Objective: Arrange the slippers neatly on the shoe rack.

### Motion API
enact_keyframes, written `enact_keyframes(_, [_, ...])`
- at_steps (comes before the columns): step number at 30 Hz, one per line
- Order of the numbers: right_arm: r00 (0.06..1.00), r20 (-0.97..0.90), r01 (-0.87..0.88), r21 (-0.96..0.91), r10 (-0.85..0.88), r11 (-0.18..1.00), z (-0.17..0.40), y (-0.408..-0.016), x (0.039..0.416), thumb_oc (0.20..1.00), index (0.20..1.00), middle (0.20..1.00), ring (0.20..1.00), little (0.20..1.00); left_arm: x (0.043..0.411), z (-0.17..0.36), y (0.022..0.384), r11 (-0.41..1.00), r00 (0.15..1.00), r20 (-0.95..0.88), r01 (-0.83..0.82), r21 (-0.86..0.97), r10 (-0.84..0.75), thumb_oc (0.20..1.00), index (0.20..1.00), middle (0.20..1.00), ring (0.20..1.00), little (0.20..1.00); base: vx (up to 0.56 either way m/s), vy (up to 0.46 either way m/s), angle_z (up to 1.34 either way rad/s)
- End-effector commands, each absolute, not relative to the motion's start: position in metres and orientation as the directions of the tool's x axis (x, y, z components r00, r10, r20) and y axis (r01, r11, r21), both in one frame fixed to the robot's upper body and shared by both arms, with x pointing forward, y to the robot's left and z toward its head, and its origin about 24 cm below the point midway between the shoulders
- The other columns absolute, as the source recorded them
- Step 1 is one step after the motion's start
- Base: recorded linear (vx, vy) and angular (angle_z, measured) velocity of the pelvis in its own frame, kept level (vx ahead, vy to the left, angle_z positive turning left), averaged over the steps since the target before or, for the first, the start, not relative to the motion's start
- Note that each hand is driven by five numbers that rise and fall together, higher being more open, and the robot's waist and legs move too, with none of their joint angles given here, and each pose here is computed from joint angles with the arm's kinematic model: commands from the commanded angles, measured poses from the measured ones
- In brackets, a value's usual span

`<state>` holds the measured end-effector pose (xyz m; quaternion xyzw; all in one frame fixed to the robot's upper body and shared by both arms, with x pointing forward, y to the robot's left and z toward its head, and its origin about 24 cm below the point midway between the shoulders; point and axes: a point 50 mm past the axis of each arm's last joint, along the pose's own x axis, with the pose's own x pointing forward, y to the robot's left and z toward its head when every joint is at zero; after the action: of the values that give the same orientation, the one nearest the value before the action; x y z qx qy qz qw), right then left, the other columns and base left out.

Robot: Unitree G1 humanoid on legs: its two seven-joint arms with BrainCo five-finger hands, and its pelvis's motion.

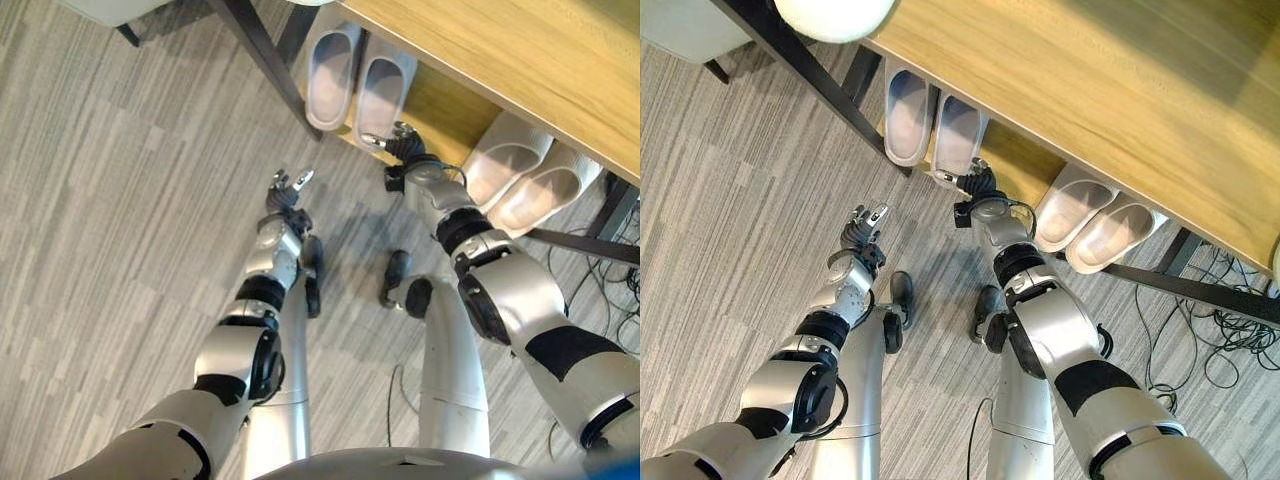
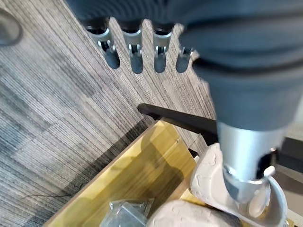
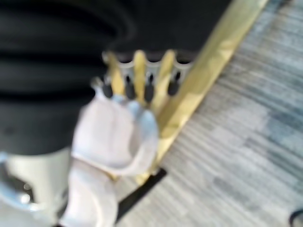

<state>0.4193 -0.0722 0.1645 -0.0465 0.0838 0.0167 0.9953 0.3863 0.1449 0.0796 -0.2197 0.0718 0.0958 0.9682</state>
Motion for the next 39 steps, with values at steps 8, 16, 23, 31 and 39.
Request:
enact_keyframes(8, [0.975,-0.156,-0.168,-0.07,0.156,0.983,0.194,-0.038,0.419,1.0,1.0,1.0,1.0,1.0,0.401,0.109,0.146,0.906,0.979,-0.13,-0.194,-0.377,0.156,1.0,1.0,1.0,1.0,1.0,0.0,0.0,0.0])
enact_keyframes(16, [0.976,-0.154,-0.172,-0.103,0.155,0.98,0.186,-0.039,0.418,1.0,1.0,1.0,1.0,1.0,0.398,0.101,0.147,0.901,0.975,-0.148,-0.212,-0.379,0.167,1.0,1.0,1.0,1.0,1.0,0.0,0.0,0.0])
enact_keyframes(23, [0.987,-0.138,-0.083,0.008,0.083,0.997,0.15,-0.046,0.409,1.0,1.0,1.0,1.0,1.0,0.383,0.076,0.151,0.891,0.967,-0.176,-0.238,-0.387,0.182,1.0,1.0,1.0,1.0,1.0,-0.04,0.0,-0.02])
enact_keyframes(31, [0.993,-0.113,-0.048,-0.055,0.041,0.997,0.097,-0.061,0.388,1.0,1.0,1.0,1.0,1.0,0.363,0.045,0.135,0.914,0.973,-0.193,-0.193,-0.356,0.131,1.0,1.0,1.0,1.0,1.0,-0.02,0.016,-0.04])
enact_keyframes(39, [0.942,-0.332,-0.118,-0.206,0.044,0.971,-0.011,-0.071,0.327,1.0,1.0,1.0,1.0,1.0,0.332,-0.002,0.121,0.945,0.954,-0.287,-0.169,-0.281,0.085,1.0,1.0,1.0,1.0,1.0,-0.03,0.035,-0.07])
